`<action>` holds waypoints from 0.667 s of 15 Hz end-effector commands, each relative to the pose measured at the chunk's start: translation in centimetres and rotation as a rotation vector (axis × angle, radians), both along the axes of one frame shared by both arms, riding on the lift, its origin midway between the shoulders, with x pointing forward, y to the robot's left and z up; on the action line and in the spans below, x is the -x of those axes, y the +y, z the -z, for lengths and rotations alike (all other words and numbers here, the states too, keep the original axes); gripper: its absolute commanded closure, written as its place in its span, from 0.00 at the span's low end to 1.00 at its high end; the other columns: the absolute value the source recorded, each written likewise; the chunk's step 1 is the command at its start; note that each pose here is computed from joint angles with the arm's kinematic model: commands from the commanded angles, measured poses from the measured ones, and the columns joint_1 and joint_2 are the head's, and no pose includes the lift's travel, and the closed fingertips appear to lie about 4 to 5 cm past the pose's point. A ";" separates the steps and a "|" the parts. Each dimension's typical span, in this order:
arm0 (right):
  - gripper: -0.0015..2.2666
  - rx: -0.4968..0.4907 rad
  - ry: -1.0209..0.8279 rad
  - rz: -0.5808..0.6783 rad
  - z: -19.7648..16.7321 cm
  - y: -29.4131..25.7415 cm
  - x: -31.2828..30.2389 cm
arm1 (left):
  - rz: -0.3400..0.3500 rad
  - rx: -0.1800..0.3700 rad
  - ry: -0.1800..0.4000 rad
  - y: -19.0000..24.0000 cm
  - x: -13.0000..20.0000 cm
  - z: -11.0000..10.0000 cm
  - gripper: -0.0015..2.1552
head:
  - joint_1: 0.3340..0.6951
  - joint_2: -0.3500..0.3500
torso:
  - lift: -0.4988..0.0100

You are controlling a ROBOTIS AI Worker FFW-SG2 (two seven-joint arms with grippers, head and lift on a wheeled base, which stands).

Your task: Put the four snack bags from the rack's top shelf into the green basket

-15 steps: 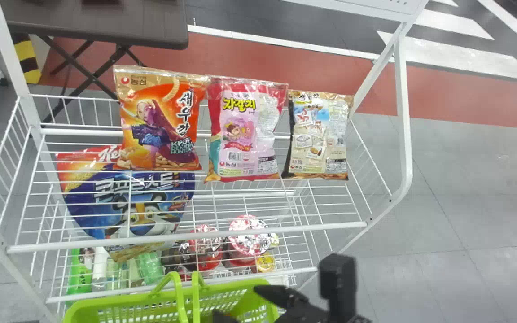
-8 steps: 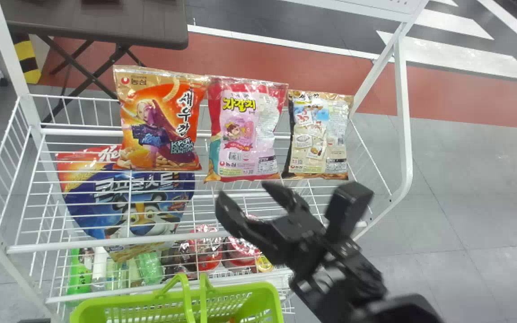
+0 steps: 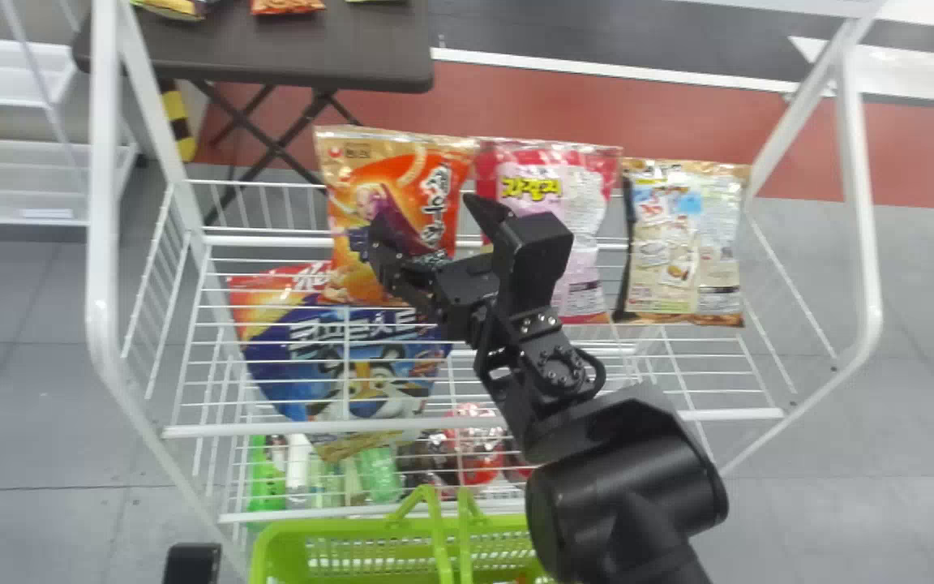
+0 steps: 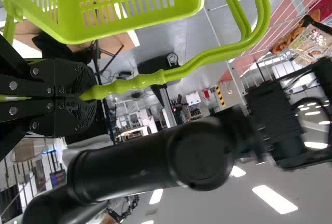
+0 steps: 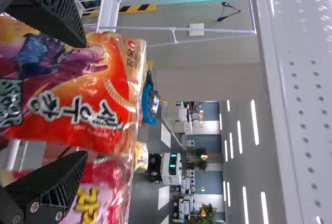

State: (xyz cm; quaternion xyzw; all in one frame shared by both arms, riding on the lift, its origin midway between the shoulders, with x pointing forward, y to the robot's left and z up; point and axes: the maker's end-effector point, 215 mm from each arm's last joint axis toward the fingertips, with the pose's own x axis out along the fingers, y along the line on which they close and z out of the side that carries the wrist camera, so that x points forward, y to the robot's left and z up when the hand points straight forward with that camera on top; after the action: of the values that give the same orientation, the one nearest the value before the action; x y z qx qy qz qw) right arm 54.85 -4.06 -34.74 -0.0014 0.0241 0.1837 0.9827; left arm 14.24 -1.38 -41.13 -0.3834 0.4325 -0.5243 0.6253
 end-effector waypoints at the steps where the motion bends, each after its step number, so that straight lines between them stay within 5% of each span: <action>1: 0.08 0.037 0.043 -0.007 1.9 0.4 -1.5 | -0.012 0.011 0.000 0.7 -0.7 -0.1 0.98 | 1.00 0.35 | 0.98; 3: 0.25 0.078 0.102 -0.006 3.7 0.2 -1.7 | 0.002 0.023 -0.005 1.0 -1.1 -0.3 0.98 | 1.00 0.39 | 0.98; 4: 0.65 0.106 0.143 -0.013 4.8 0.5 -1.6 | 0.003 0.026 -0.004 1.1 -1.1 -0.3 0.98 | 1.00 0.40 | 0.98; 5: 0.94 0.107 0.147 -0.027 5.0 1.2 -1.3 | 0.002 0.026 -0.004 1.2 -1.2 -0.3 0.98 | 1.00 0.40 | 0.98; 10: 0.98 0.073 0.123 -0.072 3.5 2.1 0.8 | 0.003 0.035 -0.001 1.1 -1.0 -0.4 0.98 | 1.00 0.44 | 0.98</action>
State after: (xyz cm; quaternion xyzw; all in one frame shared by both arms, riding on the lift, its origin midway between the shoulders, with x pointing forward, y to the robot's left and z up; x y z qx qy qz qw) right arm 54.90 -2.11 -39.09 -0.0339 0.0979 0.2136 0.9714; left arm 15.32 -0.24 -40.71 -0.3928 0.4232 -0.5328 0.6187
